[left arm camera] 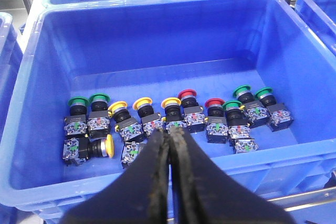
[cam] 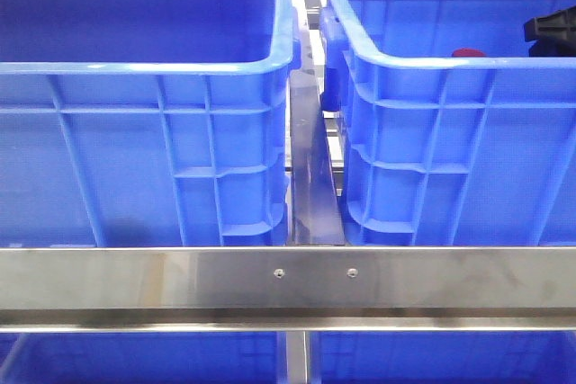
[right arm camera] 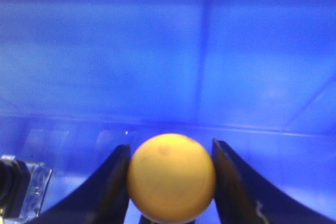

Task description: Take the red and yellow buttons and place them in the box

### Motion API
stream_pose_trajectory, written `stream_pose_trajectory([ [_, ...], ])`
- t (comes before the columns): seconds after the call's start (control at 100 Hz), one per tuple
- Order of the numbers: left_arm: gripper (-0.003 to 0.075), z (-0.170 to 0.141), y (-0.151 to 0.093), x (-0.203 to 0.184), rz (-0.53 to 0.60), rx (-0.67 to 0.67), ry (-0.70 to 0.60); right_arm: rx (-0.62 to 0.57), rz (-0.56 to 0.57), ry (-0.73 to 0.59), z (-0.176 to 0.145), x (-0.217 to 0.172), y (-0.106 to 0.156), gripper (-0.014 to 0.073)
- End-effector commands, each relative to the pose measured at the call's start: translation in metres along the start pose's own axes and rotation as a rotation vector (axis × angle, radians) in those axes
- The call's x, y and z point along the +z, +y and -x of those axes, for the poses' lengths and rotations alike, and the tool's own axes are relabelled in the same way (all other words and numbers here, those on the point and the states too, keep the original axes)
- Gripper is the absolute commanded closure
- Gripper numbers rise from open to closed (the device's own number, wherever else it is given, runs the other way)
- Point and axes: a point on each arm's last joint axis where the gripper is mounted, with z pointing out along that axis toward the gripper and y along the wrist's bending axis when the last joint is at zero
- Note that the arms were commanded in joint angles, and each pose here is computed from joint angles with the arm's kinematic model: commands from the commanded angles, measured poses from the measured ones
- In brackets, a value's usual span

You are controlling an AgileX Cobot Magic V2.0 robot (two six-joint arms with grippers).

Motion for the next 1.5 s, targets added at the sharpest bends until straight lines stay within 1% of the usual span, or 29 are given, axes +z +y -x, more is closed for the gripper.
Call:
stream_pose_trajectory([
  [0.0, 0.0739, 0.013, -0.001, -0.003, -0.012, -0.012, -0.090, 0.076, 0.004, -0.093, 0.024, -0.013, -0.002, 0.0389],
  [0.16, 0.0739, 0.013, -0.001, -0.003, -0.012, -0.012, -0.090, 0.076, 0.000, -0.093, 0.024, -0.013, -0.002, 0.0377],
  [0.23, 0.0739, 0.013, -0.001, -0.003, -0.012, -0.012, -0.090, 0.076, -0.005, -0.091, 0.024, -0.013, -0.003, 0.0325],
  [0.35, 0.0739, 0.013, -0.001, -0.003, -0.012, -0.012, -0.090, 0.076, -0.007, -0.091, 0.024, -0.013, -0.003, 0.0172],
  [0.42, 0.0739, 0.013, -0.001, -0.003, -0.012, -0.012, -0.090, 0.076, -0.007, -0.093, 0.025, -0.014, -0.003, 0.0102],
  [0.52, 0.0739, 0.013, -0.001, -0.003, -0.012, -0.012, -0.090, 0.074, -0.010, -0.100, 0.027, -0.016, -0.003, 0.0053],
  [0.69, 0.0739, 0.013, -0.001, -0.003, -0.012, -0.012, -0.090, 0.069, -0.026, -0.125, 0.037, -0.026, -0.003, 0.0051],
  [0.9, 0.0739, 0.013, -0.001, -0.003, -0.012, -0.012, -0.090, 0.064, -0.031, -0.200, 0.060, -0.054, 0.001, 0.0051],
  [1.04, 0.0739, 0.013, -0.001, -0.003, -0.012, -0.012, -0.090, 0.046, -0.014, -0.270, 0.076, -0.084, 0.010, 0.0053],
  [1.21, 0.0739, 0.013, -0.001, -0.003, -0.012, -0.012, -0.090, 0.035, 0.002, -0.360, 0.090, -0.132, 0.021, 0.0053],
  [1.33, 0.0739, 0.013, -0.001, -0.003, -0.012, -0.012, -0.090, 0.042, 0.008, -0.411, 0.092, -0.166, 0.029, 0.0054],
  [1.49, 0.0739, 0.013, -0.001, -0.003, -0.012, -0.012, -0.090, 0.055, -0.001, -0.459, 0.086, -0.205, 0.039, 0.0055],
])
